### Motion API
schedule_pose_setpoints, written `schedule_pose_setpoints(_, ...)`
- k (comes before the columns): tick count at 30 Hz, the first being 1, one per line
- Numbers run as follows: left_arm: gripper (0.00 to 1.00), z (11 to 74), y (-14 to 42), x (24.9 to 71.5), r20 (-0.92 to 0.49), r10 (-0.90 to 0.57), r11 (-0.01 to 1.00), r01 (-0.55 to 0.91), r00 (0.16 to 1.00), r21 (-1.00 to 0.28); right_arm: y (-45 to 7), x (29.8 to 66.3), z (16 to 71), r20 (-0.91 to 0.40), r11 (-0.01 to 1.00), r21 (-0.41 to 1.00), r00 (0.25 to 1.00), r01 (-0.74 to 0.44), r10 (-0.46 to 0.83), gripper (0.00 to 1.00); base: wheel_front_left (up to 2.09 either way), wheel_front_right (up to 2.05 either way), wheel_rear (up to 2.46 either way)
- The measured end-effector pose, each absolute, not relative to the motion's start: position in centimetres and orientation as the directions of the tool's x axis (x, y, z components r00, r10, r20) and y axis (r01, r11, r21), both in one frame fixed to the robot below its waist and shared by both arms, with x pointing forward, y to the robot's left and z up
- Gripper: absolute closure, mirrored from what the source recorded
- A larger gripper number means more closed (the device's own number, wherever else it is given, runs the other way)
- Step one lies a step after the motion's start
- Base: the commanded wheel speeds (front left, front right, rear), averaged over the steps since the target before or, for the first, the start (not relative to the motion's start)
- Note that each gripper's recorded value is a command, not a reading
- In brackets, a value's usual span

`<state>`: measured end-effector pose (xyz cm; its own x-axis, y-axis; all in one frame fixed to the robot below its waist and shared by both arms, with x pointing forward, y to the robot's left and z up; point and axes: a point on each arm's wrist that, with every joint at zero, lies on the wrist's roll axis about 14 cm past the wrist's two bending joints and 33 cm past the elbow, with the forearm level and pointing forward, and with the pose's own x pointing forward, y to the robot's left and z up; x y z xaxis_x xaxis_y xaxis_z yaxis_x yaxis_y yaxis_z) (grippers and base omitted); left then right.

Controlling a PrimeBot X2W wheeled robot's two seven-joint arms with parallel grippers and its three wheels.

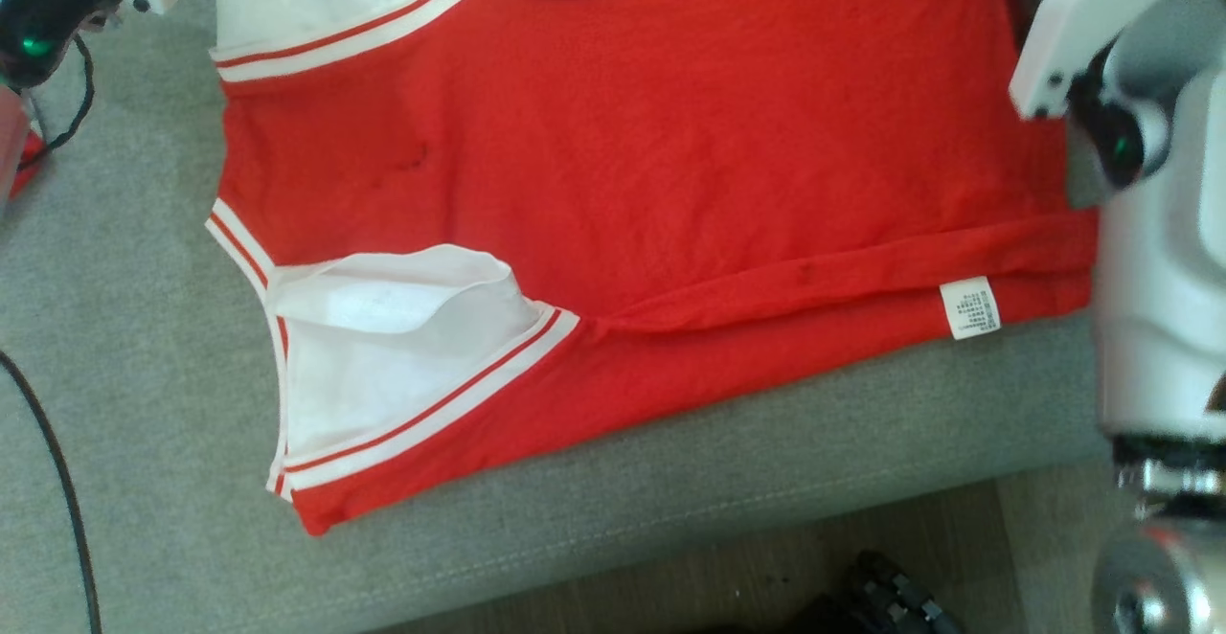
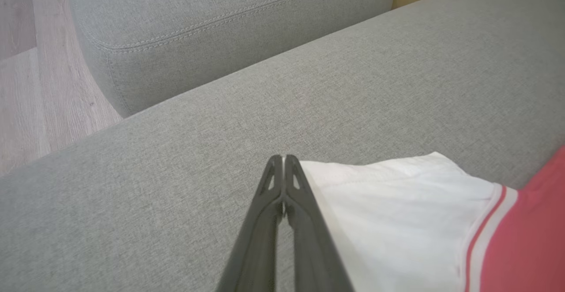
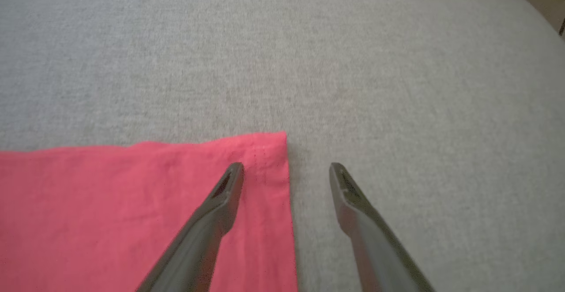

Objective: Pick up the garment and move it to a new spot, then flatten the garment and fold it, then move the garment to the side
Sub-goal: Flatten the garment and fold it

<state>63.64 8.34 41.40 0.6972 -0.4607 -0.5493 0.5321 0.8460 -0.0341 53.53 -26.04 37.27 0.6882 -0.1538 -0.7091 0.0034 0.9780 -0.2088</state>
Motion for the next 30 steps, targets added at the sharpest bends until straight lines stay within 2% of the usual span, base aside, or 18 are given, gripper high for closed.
schedule_pose_setpoints(9,1.00,40.8,8.8,63.3,-0.568,-0.452,0.840,0.542,0.688,-0.013,-26.1,55.3,37.0,-0.748,0.968,-0.250,0.640,-0.028,-0.175,0.02,0.00,0.00,0.00)
schedule_pose_setpoints(11,1.00,40.8,8.9,63.2,-0.569,-0.450,0.840,0.542,0.688,-0.009,-26.1,55.3,36.9,-0.753,0.965,-0.261,0.633,-0.037,-0.179,0.32,0.00,0.00,0.00)
schedule_pose_setpoints(12,1.00,40.9,9.0,63.2,-0.570,-0.451,0.840,0.542,0.687,-0.012,-26.2,55.3,36.9,-0.753,0.962,-0.271,0.632,-0.043,-0.184,0.56,0.00,0.00,0.00)
schedule_pose_setpoints(13,1.00,40.9,9.0,63.2,-0.569,-0.452,0.841,0.541,0.687,-0.015,-26.3,55.4,37.0,-0.752,0.958,-0.282,0.631,-0.047,-0.190,0.71,0.00,0.00,0.00)
schedule_pose_setpoints(14,1.00,40.9,9.0,63.1,-0.570,-0.451,0.840,0.542,0.686,-0.013,-26.3,55.5,37.1,-0.750,0.955,-0.292,0.632,-0.052,-0.195,0.95,0.00,0.00,0.00)
schedule_pose_setpoints(15,1.00,40.8,9.0,63.0,-0.571,-0.450,0.838,0.546,0.687,-0.005,-26.3,55.8,37.5,-0.739,0.949,-0.308,0.645,-0.062,-0.198,1.00,0.00,0.00,0.00)
schedule_pose_setpoints(22,1.00,41.9,9.5,63.3,-0.534,-0.449,0.842,0.539,0.716,0.014,-26.1,56.3,38.6,-0.711,0.948,-0.313,0.677,-0.062,-0.191,1.00,0.00,0.00,0.00)
schedule_pose_setpoints(30,1.00,45.2,9.5,65.0,-0.395,-0.469,0.847,0.529,0.790,0.054,-26.3,58.5,41.6,-0.587,0.954,-0.300,0.792,-0.020,-0.168,1.00,0.00,0.00,0.00)
